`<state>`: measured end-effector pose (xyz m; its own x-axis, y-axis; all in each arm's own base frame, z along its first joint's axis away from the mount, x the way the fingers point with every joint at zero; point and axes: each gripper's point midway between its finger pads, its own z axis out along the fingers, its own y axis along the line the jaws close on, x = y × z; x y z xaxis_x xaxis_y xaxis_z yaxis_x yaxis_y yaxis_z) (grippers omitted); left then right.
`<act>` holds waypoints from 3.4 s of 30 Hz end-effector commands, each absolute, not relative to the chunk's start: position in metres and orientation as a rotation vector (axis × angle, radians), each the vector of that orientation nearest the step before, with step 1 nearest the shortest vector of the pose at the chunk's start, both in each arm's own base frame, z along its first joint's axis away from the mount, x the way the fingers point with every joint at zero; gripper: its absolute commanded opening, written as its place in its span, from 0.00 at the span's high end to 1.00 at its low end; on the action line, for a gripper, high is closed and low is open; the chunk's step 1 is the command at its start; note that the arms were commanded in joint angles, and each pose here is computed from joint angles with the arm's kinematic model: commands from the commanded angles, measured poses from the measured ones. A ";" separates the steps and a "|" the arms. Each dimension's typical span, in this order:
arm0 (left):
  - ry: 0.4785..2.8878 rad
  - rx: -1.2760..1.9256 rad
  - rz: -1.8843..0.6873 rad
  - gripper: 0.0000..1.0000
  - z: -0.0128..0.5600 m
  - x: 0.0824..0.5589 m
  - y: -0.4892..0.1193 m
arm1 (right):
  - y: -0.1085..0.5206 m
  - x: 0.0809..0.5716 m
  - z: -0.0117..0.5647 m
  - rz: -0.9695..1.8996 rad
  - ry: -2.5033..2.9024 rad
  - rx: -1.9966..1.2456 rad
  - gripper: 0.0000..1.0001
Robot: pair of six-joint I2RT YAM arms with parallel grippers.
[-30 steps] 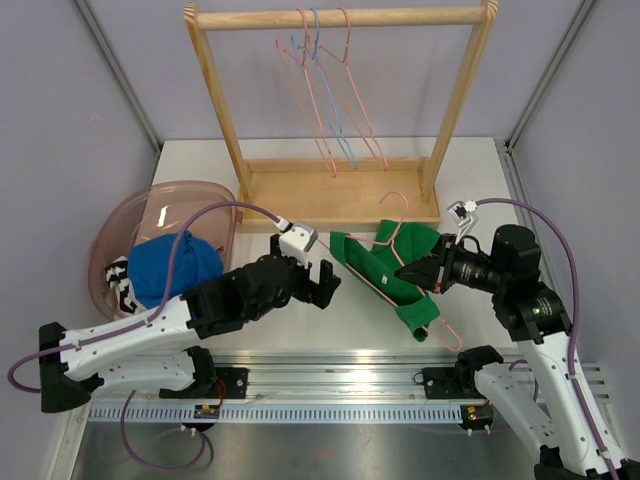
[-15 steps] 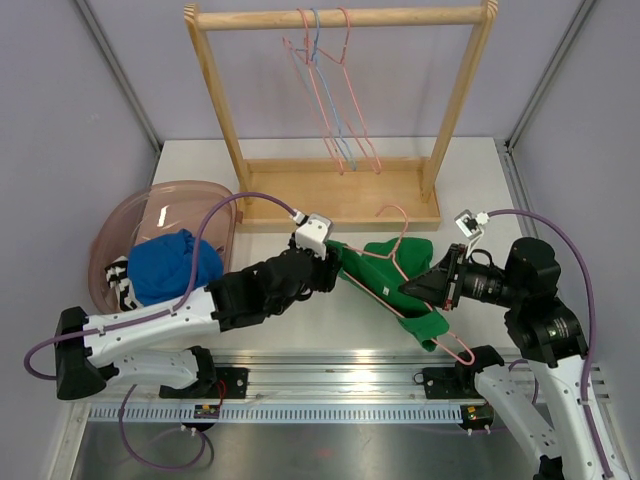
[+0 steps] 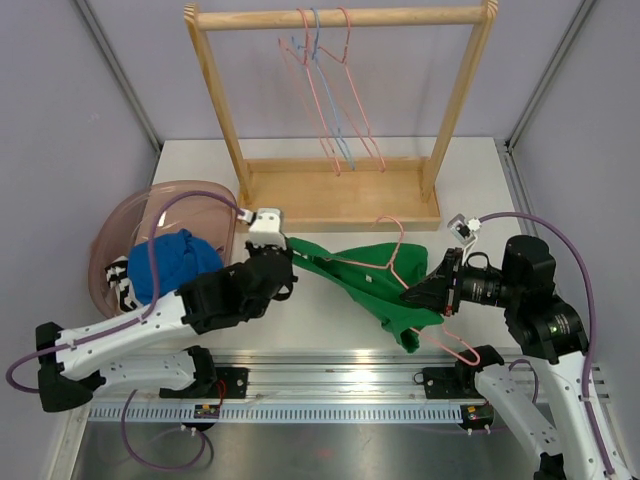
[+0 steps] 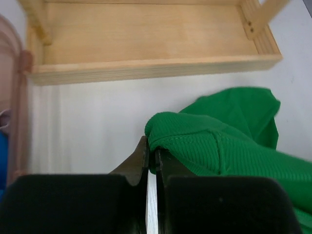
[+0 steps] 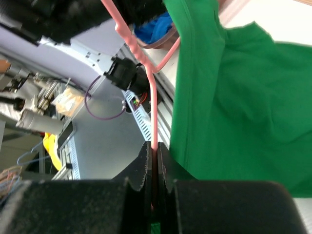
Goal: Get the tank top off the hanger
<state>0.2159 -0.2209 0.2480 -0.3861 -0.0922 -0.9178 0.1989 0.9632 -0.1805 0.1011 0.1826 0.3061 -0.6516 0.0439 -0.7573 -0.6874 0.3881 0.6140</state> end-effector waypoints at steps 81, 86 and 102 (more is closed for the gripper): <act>2.067 0.318 -0.605 0.01 0.233 0.129 -0.153 | 0.166 0.420 0.498 0.501 1.628 -0.100 1.00; 2.068 0.311 -0.607 0.01 0.232 0.129 -0.153 | 0.167 0.443 0.506 0.462 1.629 -0.092 1.00; 2.081 0.319 -0.582 0.01 0.231 0.132 -0.157 | 0.160 0.430 0.510 0.463 1.635 -0.085 0.45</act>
<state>0.1240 -0.1503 0.2200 -0.5708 0.0308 -0.8205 0.4425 0.8533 -0.2758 0.4576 0.1737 0.4696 -0.2221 0.1926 -0.9558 -0.3137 0.9141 0.2571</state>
